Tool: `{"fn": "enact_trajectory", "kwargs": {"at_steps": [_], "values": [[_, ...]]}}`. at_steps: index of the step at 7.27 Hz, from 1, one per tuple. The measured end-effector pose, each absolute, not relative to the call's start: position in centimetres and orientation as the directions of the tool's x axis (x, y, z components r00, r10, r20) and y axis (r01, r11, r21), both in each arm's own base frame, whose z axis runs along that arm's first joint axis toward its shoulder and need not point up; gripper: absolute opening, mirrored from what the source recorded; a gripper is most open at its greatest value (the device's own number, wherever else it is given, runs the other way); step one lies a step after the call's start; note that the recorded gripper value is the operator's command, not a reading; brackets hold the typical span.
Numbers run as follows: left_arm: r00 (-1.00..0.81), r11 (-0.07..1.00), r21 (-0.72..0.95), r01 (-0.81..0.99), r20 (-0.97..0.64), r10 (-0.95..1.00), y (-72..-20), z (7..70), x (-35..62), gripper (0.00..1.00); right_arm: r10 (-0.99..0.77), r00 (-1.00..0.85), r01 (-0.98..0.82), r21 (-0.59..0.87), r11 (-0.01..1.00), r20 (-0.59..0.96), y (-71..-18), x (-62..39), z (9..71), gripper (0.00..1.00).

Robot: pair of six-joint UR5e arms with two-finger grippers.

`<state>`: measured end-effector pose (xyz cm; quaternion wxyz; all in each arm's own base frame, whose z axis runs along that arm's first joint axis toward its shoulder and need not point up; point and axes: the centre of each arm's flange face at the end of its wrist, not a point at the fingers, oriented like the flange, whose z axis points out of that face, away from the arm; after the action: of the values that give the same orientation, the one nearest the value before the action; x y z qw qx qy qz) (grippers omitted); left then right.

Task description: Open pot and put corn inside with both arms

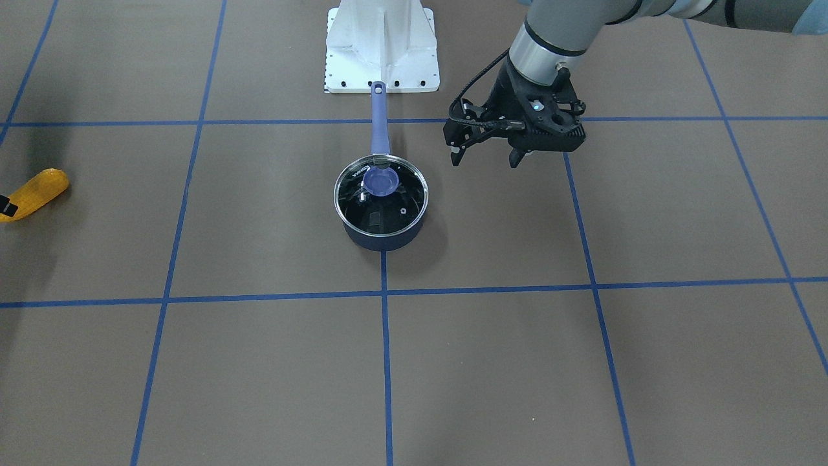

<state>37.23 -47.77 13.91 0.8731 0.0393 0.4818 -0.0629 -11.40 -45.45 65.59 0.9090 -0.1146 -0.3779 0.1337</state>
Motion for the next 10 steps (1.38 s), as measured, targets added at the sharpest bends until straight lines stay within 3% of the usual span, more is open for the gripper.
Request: {"fn": "enact_trajectory", "kwargs": {"at_steps": [5,9,10], "values": [[0.544,0.984,0.001,0.181,-0.833,-0.099,-48.2,11.3,42.2,0.98,0.338,0.666,-0.152,-0.322,0.934,0.665,-43.8,-14.9,66.9,0.99],[0.552,0.983,-0.001,0.181,-0.828,-0.103,-48.6,11.3,43.1,0.98,0.328,0.67,-0.149,-0.313,0.938,0.666,-42.1,-14.7,68.1,0.73],[0.553,0.984,-0.001,0.181,-0.827,-0.103,-48.6,11.4,43.2,0.98,0.325,0.672,-0.148,-0.309,0.939,0.665,-41.8,-14.7,68.3,0.71]]}}
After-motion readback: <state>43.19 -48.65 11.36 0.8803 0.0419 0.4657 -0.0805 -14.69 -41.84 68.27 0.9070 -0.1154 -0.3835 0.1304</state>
